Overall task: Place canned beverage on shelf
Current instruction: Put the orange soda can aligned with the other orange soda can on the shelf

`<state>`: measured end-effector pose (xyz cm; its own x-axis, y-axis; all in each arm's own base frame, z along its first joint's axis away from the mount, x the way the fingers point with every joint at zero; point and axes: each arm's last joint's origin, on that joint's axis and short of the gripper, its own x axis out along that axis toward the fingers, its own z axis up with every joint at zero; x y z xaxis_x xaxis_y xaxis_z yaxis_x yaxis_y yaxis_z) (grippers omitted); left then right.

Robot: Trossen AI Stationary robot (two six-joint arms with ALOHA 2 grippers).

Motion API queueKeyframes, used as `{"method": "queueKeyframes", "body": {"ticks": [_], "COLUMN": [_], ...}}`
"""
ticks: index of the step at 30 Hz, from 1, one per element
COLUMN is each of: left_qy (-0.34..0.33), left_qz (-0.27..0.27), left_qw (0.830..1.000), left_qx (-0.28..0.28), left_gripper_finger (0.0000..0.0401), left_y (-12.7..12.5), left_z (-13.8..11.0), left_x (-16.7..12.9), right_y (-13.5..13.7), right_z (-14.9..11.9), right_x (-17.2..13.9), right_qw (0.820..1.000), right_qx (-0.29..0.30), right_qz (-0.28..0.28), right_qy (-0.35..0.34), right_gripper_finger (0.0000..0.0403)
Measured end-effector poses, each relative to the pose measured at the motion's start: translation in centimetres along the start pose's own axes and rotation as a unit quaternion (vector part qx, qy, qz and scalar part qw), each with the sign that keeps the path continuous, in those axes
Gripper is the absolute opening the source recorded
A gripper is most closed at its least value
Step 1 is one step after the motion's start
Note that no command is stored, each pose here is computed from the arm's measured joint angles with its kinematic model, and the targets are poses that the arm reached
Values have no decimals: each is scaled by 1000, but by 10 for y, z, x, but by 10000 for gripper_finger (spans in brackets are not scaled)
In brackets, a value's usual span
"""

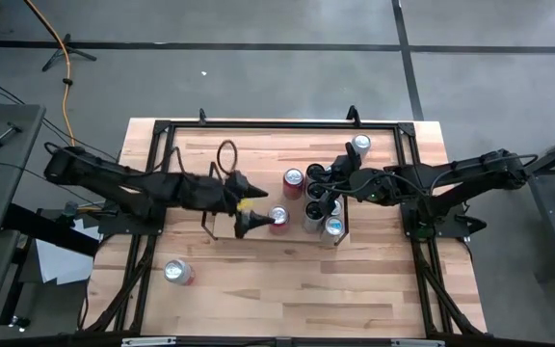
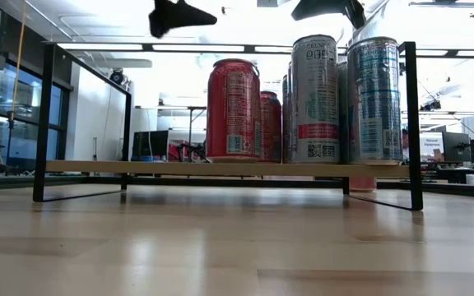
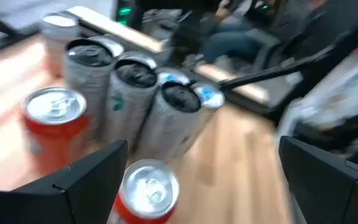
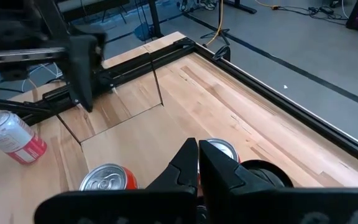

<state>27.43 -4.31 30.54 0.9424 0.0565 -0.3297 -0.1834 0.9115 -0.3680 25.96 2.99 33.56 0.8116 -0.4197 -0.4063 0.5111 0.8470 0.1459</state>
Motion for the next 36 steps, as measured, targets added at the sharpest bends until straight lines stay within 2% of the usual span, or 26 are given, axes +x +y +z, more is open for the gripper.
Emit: {"method": "queueKeyframes", "body": {"ticks": [5, 9, 17, 29, 36], "left_qy": [12, 12, 20, 23, 19], "left_qz": [119, 196, 248, 310, 318], "left_qw": [990, 976, 968, 948, 946], "left_qx": [70, 97, 42, 73, 57], "left_gripper_finger": [374, 374, 374, 374, 374], "left_y": [-37, -55, -61, -50, -44], "left_z": [0, -17, -64, -100, -110], "left_x": [4, 20, 58, 91, 105], "right_y": [0, -1, -3, -4, -5], "right_z": [0, -2, -6, -8, -9], "right_x": [0, 0, 0, 0, 0], "right_qw": [1000, 1000, 999, 998, 998], "right_qx": [-18, -24, -28, -36, -38], "right_qz": [-1, -3, -12, -17, -18], "right_qy": [2, 8, 29, 38, 40], "right_gripper_finger": [0, 0, 0, 0, 0]}}
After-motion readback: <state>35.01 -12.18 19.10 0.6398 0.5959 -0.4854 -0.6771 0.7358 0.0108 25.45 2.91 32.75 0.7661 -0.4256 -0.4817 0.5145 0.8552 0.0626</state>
